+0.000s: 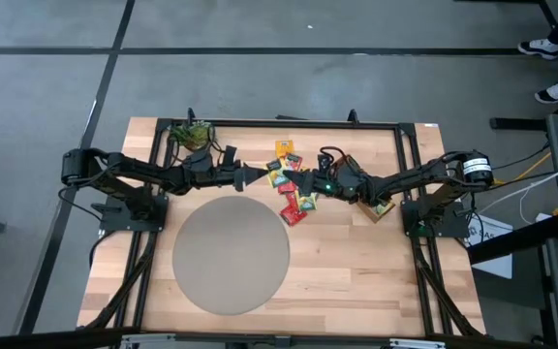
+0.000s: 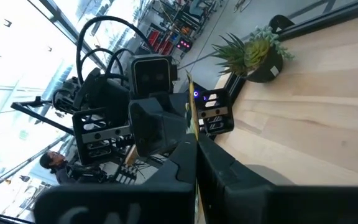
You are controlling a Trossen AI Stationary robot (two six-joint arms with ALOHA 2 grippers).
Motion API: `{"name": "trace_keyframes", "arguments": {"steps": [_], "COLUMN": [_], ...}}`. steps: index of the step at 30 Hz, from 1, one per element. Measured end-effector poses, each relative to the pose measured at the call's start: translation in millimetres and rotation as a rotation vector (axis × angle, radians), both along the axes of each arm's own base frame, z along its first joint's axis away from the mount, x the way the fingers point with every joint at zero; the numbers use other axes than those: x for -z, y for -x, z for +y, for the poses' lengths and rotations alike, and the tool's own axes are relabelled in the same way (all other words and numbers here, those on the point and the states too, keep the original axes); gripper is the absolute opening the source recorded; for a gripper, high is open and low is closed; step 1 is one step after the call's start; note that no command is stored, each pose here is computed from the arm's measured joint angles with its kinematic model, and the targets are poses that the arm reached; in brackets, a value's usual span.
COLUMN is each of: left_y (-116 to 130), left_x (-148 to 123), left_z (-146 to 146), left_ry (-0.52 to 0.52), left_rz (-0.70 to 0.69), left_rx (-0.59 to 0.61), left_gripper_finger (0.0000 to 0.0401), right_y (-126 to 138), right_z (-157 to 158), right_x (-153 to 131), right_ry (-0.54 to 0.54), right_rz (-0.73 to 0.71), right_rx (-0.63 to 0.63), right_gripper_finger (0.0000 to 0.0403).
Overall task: Pick & Place Tea
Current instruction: Put the yellow tea bag into the bottom section of the wooden organizer
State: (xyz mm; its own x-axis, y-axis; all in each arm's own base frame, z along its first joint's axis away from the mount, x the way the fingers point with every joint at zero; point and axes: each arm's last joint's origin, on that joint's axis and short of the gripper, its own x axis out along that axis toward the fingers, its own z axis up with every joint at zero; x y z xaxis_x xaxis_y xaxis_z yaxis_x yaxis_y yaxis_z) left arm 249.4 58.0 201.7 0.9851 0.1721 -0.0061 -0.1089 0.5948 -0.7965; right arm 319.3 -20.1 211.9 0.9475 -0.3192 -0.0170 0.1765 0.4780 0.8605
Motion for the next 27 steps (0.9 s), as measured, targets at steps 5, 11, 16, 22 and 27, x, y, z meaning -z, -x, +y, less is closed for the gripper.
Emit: {"name": "trace_keyframes", "arguments": {"steps": [5, 11, 16, 22, 27], "left_y": [0, -4, -7, -7, -7], "left_x": [-1, -9, -13, -9, -9], "left_z": [0, 0, 1, 1, 1], "left_ry": [0.006, -0.012, -0.040, -0.034, -0.067], "left_rz": [-0.008, -0.034, -0.031, 0.012, 0.017], "left_rx": [0.011, 0.038, 0.038, 0.036, 0.036], "left_gripper_finger": [0.0001, 0.0015, 0.0054, 0.0100, 0.0088], "right_y": [0, 0, 0, 0, 0], "right_z": [0, 1, 1, 1, 1], "right_x": [3, 3, 3, 2, 2], "right_ry": [-0.012, -0.013, -0.013, -0.013, -0.013], "right_rz": [0.027, 0.026, 0.025, 0.021, 0.021], "right_rx": [-0.021, -0.024, -0.028, -0.028, -0.023], "right_gripper_finger": [0.0005, 0.0005, 0.0005, 0.0005, 0.0005]}}
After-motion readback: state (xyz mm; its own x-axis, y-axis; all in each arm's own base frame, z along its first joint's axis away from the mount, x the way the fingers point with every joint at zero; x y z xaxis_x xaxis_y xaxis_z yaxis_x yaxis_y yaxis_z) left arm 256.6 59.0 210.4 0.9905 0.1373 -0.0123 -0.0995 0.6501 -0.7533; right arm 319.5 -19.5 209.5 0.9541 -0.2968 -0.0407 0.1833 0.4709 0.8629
